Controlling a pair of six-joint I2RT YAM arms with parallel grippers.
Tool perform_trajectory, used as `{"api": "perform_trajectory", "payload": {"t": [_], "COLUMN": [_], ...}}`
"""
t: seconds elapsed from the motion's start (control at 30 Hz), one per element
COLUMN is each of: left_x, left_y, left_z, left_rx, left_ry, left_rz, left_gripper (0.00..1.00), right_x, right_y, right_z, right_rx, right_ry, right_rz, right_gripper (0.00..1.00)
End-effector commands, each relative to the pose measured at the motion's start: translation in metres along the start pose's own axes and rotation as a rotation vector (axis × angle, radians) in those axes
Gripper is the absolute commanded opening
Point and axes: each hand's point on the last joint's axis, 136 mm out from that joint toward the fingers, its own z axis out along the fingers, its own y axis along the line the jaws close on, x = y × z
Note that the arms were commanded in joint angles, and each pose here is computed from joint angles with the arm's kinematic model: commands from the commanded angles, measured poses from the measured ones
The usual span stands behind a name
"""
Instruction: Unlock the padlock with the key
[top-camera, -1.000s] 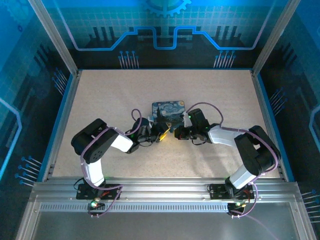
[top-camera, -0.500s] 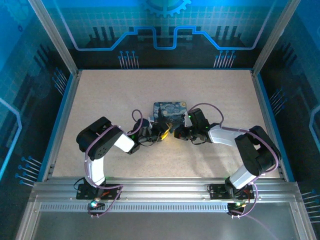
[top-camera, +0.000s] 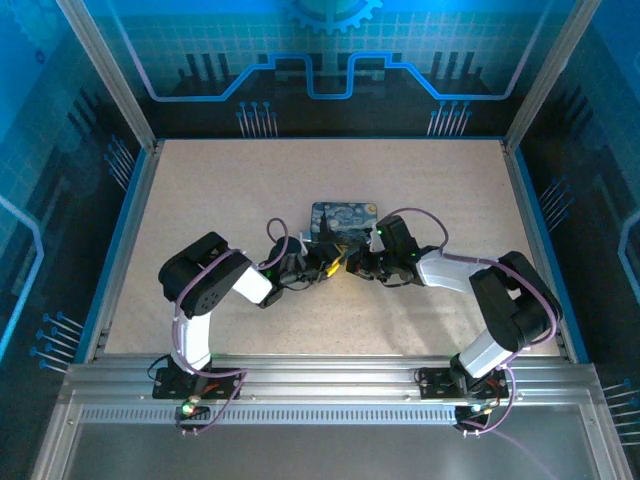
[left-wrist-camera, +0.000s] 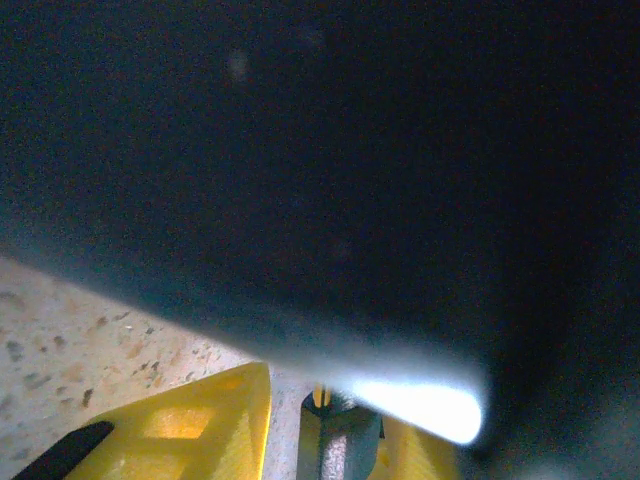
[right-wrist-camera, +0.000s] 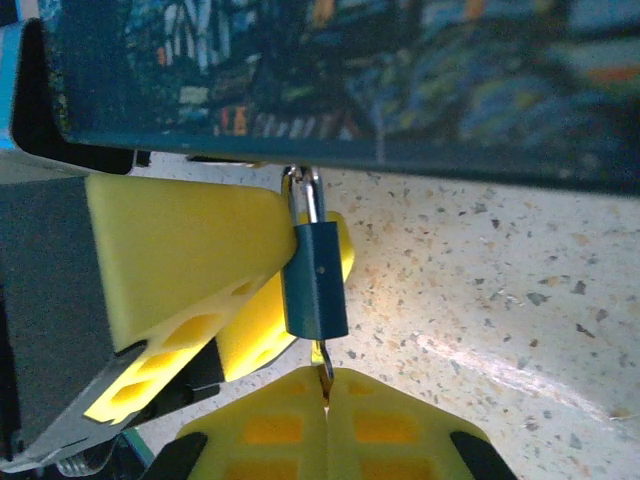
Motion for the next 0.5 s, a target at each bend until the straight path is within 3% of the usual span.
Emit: {"api": "perform_trajectory", "payload": {"t": [0.0, 0.3, 0.47], "left_x": [0.011, 0.011, 0.011], "left_y": [-0.013, -0.015, -0.017], "left_z": [0.006, 0.004, 0.001], "left_rx": [0.046, 0.036, 0.018], "left_ry": [0.039, 0.034, 0.031], "left_rz": [0.021, 0.035, 0.065], "left_gripper": [0.32, 0.13, 0.09], "right_x": [-0.001, -0.001, 0.0], "right_y": [0.026, 0.023, 0.021], "right_z": [-0.002, -0.009, -0.021], "right_rx": [-0.091, -0.062, -0.022], "right_ry": [0.006, -0.005, -0.027], "right_rz": [-0.007, -0.029, -0.085], "right_gripper": [0.0, 0.04, 0.22]}}
